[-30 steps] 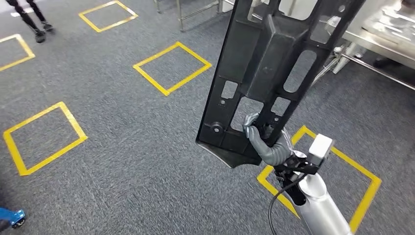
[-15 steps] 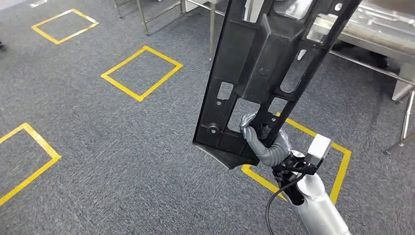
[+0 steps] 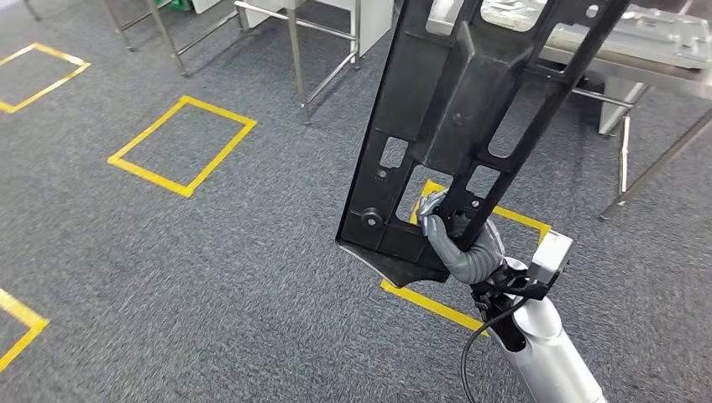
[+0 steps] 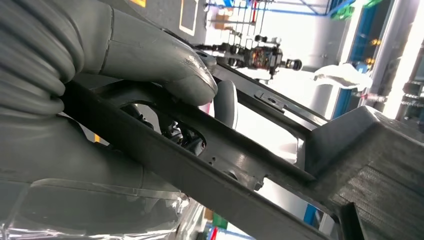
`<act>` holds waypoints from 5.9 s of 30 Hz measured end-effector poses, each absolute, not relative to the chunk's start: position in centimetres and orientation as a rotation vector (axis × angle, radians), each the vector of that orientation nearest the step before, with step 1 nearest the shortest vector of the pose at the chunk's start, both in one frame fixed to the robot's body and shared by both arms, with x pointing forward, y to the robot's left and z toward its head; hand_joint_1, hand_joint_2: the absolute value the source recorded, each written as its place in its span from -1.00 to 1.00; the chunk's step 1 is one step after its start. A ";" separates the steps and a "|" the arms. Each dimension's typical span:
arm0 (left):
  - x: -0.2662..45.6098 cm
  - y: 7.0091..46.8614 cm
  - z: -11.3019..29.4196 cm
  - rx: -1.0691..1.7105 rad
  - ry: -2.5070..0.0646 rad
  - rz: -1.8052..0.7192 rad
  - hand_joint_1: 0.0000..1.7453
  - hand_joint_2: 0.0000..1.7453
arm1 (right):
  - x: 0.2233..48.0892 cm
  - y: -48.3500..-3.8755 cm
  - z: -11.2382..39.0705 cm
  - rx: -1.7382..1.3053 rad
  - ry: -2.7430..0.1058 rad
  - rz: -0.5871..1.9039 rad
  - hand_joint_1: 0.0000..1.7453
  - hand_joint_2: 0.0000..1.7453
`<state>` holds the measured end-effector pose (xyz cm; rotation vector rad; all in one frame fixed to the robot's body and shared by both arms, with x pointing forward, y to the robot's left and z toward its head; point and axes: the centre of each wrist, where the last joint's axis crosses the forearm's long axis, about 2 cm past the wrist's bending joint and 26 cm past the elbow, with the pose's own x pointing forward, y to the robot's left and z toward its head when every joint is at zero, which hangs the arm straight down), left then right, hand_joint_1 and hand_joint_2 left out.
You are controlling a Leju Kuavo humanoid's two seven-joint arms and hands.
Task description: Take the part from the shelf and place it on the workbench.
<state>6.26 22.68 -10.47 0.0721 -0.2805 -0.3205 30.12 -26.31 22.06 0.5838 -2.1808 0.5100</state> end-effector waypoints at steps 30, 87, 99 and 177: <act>6.2 22.6 -10.5 0.064 -0.294 -0.304 -1.00 1.00 | 30.2 -26.2 22.4 0.591 -2.191 0.521 1.00 1.00; 5.7 23.0 -10.6 0.082 -0.323 -0.302 -1.00 1.00 | 30.4 -26.2 22.4 0.578 -2.183 0.527 1.00 1.00; 5.7 23.6 -10.6 0.095 -0.324 -0.301 -1.00 1.00 | 30.2 -26.1 22.2 0.597 -2.181 0.517 1.00 1.00; 5.7 22.5 -10.5 0.070 -0.343 -0.283 -1.00 1.00 | 30.0 -26.7 20.5 0.615 -2.158 0.498 1.00 1.00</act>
